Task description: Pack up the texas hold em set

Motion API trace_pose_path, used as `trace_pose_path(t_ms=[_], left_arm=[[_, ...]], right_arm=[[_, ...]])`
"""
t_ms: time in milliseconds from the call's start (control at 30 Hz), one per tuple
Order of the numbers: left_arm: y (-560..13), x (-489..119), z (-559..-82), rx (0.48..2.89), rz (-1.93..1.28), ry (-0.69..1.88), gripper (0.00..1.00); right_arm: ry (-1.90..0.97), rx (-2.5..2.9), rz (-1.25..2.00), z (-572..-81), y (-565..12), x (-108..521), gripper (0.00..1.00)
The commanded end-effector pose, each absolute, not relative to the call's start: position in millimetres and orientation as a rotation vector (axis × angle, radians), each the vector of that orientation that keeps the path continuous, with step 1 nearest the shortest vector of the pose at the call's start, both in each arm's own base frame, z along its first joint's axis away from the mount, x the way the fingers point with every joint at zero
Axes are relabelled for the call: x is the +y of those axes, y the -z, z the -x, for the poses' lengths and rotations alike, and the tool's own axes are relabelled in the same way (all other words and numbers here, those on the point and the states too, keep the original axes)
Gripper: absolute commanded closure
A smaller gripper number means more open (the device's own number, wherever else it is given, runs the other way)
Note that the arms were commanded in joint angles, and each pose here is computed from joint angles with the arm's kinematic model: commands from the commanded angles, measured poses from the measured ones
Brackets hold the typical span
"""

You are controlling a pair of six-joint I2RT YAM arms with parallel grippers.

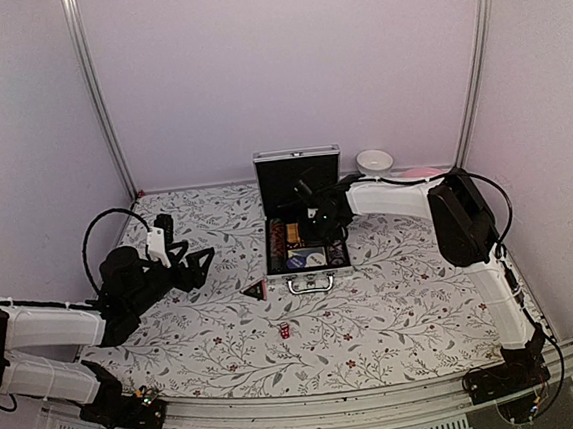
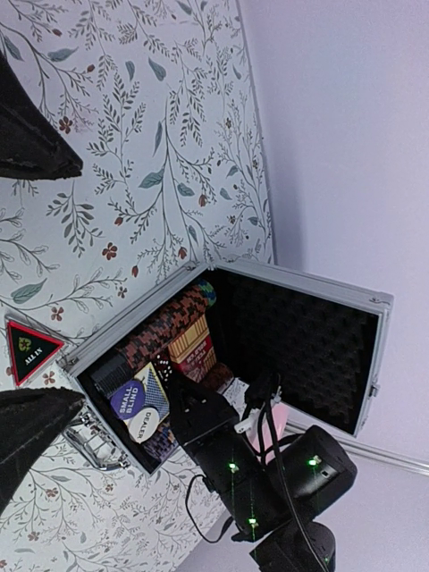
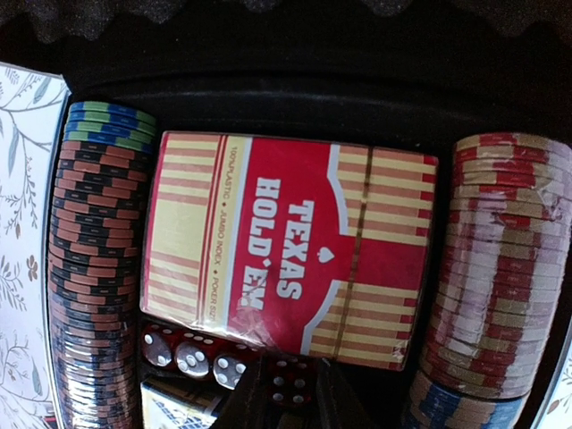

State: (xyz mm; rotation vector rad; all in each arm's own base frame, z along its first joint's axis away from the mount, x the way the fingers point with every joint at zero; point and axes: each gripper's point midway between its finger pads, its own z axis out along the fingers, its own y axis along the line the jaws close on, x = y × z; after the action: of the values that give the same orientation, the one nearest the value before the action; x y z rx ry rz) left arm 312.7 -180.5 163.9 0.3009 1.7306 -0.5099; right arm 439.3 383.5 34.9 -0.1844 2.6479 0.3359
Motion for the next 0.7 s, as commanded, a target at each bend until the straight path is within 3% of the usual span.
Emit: trace_pose_path(t_ms=[0,400,667], left_arm=[[-166.3,-179.1,-315.1,1.723,-0.299,0.511,0.20],[-165.1,-179.5,-314.8,1.727,-0.301,0.513,0.20],[-166.1,-179.4,-315.4,1.725,-0.299,0.512,0.20]], right_arm=[[-0.315,2.630,0.144,-444.3,-42.9,378.7,0.77],[-0.297,2.623,0.131,-446.4,-47.7,370.5,0.69],[-0.321,2.569,0.108,-449.9,-81.2,365.6,0.68]])
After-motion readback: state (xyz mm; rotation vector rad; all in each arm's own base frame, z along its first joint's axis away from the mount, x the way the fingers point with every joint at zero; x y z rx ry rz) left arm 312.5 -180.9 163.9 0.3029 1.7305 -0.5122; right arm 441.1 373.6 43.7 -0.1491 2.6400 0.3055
